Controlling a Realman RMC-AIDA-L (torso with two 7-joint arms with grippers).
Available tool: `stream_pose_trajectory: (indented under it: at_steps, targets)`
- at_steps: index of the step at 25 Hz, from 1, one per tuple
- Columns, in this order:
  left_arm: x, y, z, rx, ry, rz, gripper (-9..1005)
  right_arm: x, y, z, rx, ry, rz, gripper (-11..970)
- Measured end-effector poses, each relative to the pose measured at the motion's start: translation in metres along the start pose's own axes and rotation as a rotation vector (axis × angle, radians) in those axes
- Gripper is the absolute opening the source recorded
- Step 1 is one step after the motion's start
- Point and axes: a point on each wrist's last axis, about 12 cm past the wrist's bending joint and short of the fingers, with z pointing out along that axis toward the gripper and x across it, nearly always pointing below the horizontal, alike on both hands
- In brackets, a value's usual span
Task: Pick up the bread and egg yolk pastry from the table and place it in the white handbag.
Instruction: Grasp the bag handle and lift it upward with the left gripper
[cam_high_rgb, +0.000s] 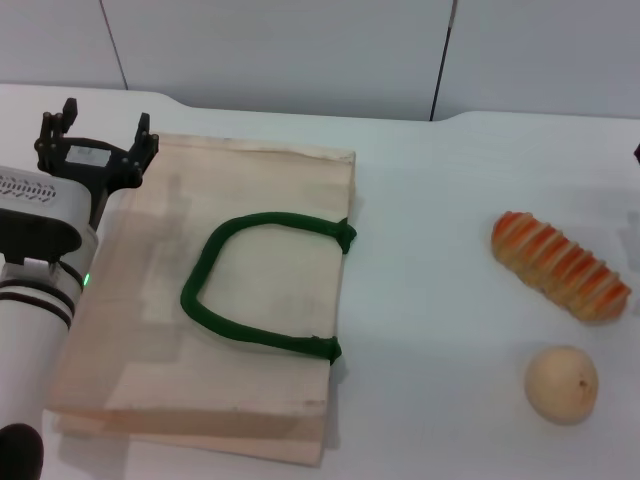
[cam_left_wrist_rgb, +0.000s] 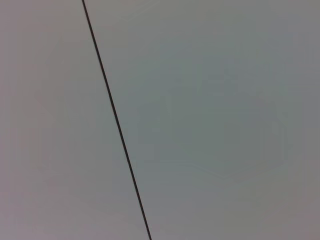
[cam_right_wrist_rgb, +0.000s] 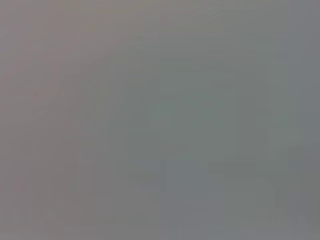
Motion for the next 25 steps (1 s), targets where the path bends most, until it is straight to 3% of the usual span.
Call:
stream_pose_trajectory:
  at_steps: [19, 25]
  targets:
    - [0.0, -0.001, 0.001, 0.007, 0.003, -0.003, 856, 0.006, -0.005, 0.003, 0.005, 0.045, -0.016, 879]
    - [-0.009, -0.011, 0.008, 0.072, 0.033, -0.043, 856, 0.007, -0.006, 0.003, 0.003, 0.062, -0.021, 879]
